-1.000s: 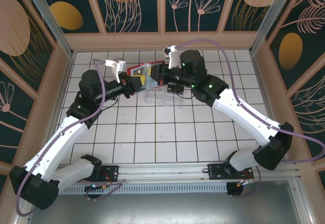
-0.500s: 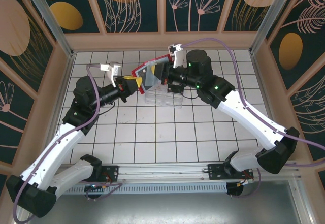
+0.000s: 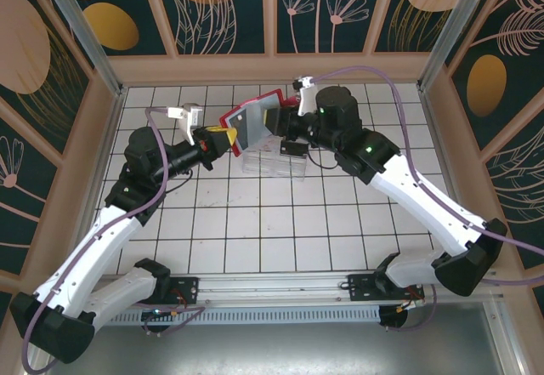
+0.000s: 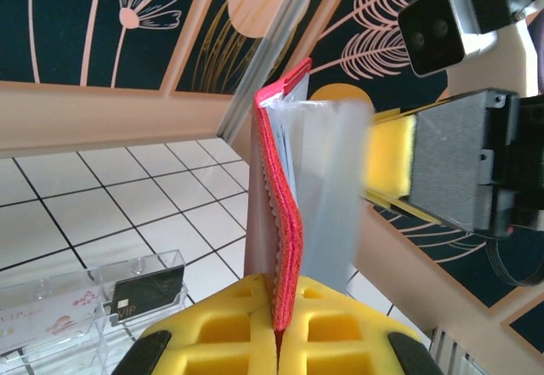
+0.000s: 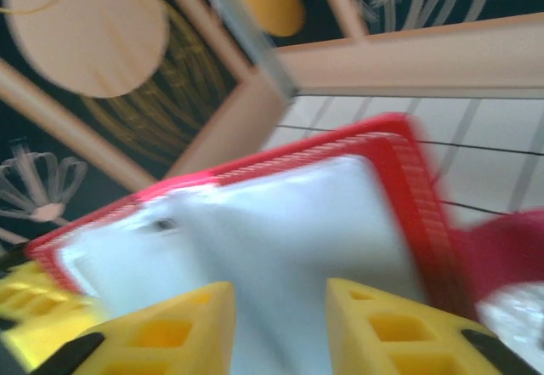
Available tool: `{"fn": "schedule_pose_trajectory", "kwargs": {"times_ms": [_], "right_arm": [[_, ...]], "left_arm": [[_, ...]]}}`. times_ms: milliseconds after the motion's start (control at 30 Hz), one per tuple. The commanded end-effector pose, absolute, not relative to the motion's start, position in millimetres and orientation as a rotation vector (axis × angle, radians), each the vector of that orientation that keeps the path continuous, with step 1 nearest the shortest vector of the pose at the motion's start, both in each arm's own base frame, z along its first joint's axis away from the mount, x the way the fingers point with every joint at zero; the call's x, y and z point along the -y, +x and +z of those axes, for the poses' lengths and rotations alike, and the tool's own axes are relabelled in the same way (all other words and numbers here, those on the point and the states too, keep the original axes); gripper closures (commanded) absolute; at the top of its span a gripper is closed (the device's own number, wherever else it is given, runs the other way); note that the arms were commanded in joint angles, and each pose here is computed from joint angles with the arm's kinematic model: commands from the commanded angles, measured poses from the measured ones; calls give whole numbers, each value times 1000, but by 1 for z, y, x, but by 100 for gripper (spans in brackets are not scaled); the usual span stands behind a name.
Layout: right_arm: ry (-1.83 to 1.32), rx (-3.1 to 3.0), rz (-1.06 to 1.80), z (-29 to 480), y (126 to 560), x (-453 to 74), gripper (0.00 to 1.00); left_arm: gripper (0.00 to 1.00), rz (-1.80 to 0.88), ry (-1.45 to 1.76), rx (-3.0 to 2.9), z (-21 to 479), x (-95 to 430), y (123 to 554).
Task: Take the credit cards out of the card holder
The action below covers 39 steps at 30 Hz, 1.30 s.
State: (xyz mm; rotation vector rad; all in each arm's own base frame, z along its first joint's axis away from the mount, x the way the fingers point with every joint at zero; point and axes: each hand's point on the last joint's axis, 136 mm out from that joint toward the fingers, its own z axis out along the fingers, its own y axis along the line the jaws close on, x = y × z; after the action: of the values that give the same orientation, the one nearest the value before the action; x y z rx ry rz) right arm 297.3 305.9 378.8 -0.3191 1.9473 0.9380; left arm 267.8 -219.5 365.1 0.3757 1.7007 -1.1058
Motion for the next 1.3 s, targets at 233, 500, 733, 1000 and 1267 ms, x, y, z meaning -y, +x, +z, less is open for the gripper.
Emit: {"fn": "schedule_pose_trajectory", "kwargs": {"times_ms": [233,500,733,1000,1267], "right_arm": [[-220,-1841,834,399,293,-250,60],[-400,-1854,1110,391,277,-301,60],[-449,-1907,1139,380,278,-338,60],[-309,-2012,1145,362,309,-370,38],[-165,-2001,1098,374,326,-365,35]], "left_arm": [[100,-895,301,-1771,371,200,289],[100,-486,240,-2110,313,168,325],[100,-414,351,-2255,303,175,323],[100,-376,393,-2242,334,174,315],[100,-168,370,-2303,328,150,314]]}}
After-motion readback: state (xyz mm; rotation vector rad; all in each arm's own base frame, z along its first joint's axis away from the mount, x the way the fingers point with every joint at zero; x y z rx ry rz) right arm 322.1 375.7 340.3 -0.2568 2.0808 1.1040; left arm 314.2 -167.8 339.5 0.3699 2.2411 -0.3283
